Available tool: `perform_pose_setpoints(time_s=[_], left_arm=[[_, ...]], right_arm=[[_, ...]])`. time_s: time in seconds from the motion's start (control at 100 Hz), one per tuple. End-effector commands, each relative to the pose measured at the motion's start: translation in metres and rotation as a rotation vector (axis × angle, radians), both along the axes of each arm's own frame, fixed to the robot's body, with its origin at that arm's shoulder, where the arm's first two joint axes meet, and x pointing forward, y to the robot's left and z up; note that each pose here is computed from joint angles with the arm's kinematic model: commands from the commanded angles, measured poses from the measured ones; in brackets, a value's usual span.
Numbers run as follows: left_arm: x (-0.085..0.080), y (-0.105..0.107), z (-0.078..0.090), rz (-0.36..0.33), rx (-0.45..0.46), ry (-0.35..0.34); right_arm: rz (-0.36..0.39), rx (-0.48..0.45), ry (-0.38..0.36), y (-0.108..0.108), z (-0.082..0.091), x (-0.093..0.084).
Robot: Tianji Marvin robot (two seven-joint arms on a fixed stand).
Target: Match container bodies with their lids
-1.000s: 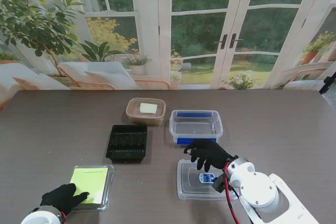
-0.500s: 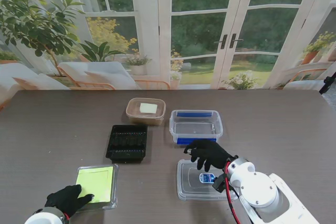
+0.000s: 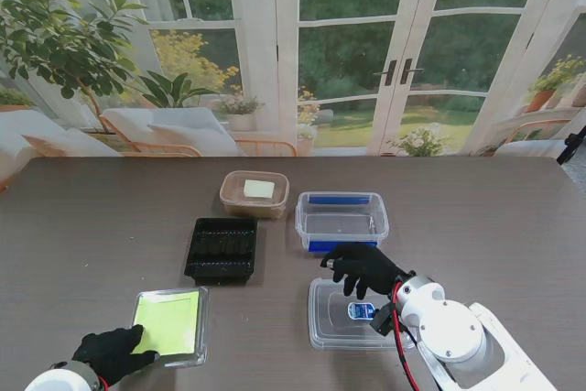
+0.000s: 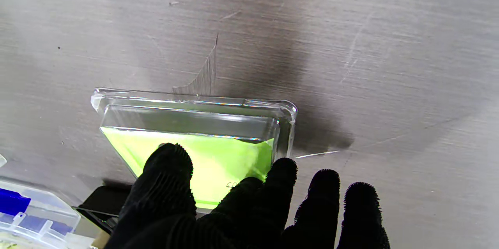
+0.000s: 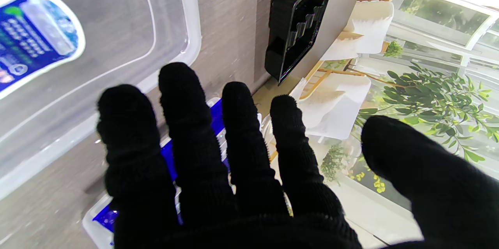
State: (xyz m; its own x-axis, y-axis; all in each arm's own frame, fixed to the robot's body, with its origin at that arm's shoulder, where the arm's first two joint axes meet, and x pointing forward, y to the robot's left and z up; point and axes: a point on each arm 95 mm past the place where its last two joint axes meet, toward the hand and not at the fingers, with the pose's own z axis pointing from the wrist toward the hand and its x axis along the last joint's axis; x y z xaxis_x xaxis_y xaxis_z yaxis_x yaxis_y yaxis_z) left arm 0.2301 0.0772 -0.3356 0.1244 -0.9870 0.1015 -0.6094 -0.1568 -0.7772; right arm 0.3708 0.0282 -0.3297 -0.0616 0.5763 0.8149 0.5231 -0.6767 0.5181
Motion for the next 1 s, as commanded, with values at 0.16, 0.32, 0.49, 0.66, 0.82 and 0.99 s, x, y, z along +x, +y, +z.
perform_pose_setpoints(time_s=[0.16,0.32,0.49,0.66,0.82,0.99], left_arm=[[-0.013,0.005,-0.019,-0.047,0.0,0.126],[-0.012,0.006,-0.018,-0.094,-0.002,0.128],[-0.01,0.009,-0.012,-0.117,0.001,0.066],[-0.009,0.013,-0.001,-0.124,0.002,-0.018],[-0.013,0.019,0.006,-0.087,0.008,-0.097],[-0.013,0.024,0.002,-0.024,0.034,-0.124]], right_arm=[[0.017,0.005,0.009,0.004,0.0,-0.004],[0.018,0.004,0.01,0.004,0.0,-0.004],[0.027,0.007,0.007,0.005,0.0,-0.007],[0.034,0.013,0.002,0.008,0.002,-0.009],[0.055,0.013,-0.008,0.014,0.006,-0.014],[0.095,-0.002,-0.027,0.024,0.015,-0.018]])
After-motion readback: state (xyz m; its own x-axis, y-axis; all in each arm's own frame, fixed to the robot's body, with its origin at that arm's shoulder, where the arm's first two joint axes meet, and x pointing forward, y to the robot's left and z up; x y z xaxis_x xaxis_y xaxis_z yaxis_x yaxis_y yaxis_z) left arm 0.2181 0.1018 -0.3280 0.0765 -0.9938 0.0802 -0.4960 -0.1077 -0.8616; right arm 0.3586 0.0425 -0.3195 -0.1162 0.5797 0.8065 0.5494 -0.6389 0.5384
